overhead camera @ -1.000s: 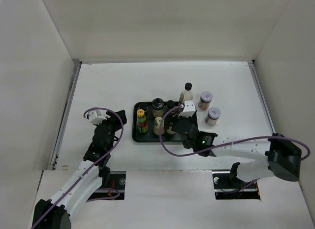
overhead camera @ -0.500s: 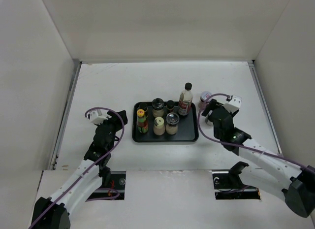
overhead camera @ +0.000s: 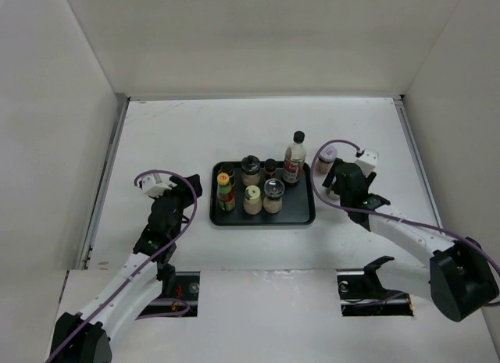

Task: Organize the condiment bottles

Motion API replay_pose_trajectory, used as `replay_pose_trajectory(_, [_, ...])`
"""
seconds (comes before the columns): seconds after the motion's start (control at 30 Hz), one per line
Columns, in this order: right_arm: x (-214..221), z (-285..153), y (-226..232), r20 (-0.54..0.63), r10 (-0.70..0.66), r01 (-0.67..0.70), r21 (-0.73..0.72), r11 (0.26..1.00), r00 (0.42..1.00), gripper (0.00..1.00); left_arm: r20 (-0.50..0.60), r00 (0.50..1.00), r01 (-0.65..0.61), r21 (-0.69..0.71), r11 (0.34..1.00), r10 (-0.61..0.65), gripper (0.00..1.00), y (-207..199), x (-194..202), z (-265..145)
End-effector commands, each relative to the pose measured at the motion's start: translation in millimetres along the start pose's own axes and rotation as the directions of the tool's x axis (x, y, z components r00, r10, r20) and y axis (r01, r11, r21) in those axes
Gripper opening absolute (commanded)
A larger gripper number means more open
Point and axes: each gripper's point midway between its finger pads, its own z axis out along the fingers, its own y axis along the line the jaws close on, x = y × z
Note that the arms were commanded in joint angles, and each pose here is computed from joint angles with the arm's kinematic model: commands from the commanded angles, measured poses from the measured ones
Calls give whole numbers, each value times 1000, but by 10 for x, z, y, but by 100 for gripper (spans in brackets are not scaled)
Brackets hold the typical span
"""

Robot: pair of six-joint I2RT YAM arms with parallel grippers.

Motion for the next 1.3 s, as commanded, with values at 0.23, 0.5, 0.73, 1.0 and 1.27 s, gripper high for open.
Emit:
replay_pose_trajectory(0.23, [-114, 75, 156, 26, 18, -18, -36, 999, 999, 59, 39, 999, 7, 32, 999, -8, 61, -69, -89, -2])
replay_pose_trajectory(0.5, [-455, -413, 282, 153, 30, -14, -104, 995, 988, 50, 32, 999, 4, 34, 999, -5, 61, -83, -59, 1])
replay_pose_trajectory(0.73, [-354, -810, 757, 127, 23, 15, -287, 958, 992, 50, 37, 999, 3, 28, 1000, -4, 61, -71, -68, 5])
replay_pose_trajectory(1.0, [-19, -936, 1347, 95, -36, 71, -405, 912, 995, 49, 37, 999, 2, 26, 1000, -3, 61, -70, -65, 1])
replay_pose_trajectory(1.27, [281, -899, 1677, 72, -105, 126, -422, 898, 992, 49, 39, 999, 1, 28, 1000, -2, 61, -75, -72, -5])
